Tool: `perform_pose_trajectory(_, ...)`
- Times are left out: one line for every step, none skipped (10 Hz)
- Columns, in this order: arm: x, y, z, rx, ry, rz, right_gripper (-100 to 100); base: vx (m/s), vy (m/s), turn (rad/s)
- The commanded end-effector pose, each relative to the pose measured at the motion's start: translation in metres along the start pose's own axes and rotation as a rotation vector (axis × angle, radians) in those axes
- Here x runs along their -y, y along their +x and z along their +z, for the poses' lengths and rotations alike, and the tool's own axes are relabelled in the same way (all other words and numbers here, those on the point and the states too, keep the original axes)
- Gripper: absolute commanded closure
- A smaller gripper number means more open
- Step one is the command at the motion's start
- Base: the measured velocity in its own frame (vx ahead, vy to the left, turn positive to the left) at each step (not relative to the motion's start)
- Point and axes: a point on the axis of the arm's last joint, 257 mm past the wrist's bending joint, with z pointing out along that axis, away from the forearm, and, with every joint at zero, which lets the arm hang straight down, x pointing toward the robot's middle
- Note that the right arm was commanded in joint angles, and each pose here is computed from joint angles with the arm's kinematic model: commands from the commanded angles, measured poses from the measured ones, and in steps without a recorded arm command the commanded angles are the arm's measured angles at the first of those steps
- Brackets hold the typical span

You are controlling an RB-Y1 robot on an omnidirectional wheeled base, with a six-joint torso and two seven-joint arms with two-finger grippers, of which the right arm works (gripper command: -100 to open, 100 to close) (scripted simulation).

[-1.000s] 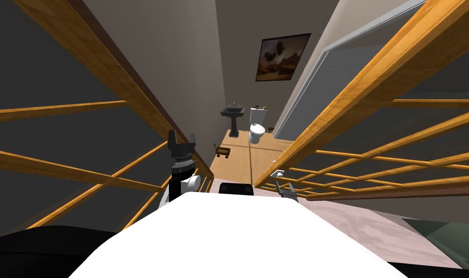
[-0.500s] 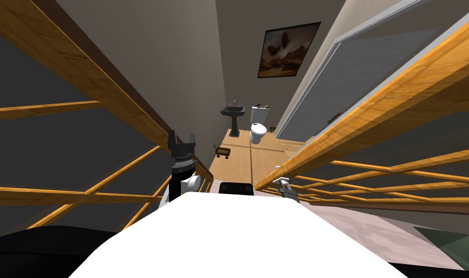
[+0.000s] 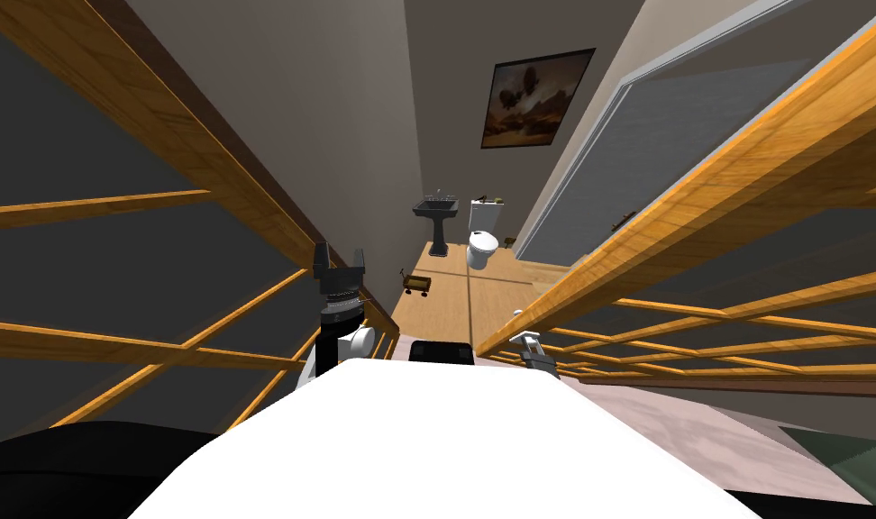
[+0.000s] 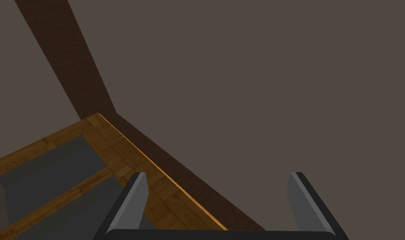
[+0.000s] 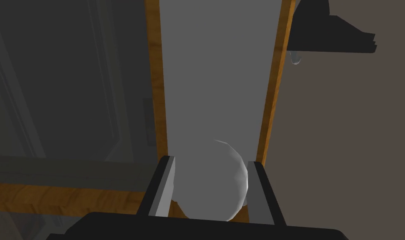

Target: Pull the door open

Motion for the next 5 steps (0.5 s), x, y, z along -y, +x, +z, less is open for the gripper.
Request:
perform_pose_trajectory(-0.0007,-0.002,0.002,0.009,0.001,0.038,100,-0.065,-0.011,0.036)
perform_pose_trajectory(-0.0007,-0.0031,0.003,0.013,0.003,0.061,100,-0.057,-0.013,0.036)
perform_pose_trajectory(-0.0005,-0.0047,0.0045,0.02,0.005,0.097,100,-0.06,-0.013,0.054)
perform_pose_trajectory(-0.0004,-0.0064,0.0059,0.027,0.007,0.132,100,-0.071,-0.001,0.065)
perform_pose_trajectory(-0.0003,-0.008,0.0073,0.034,0.009,0.167,100,-0.088,-0.003,0.05)
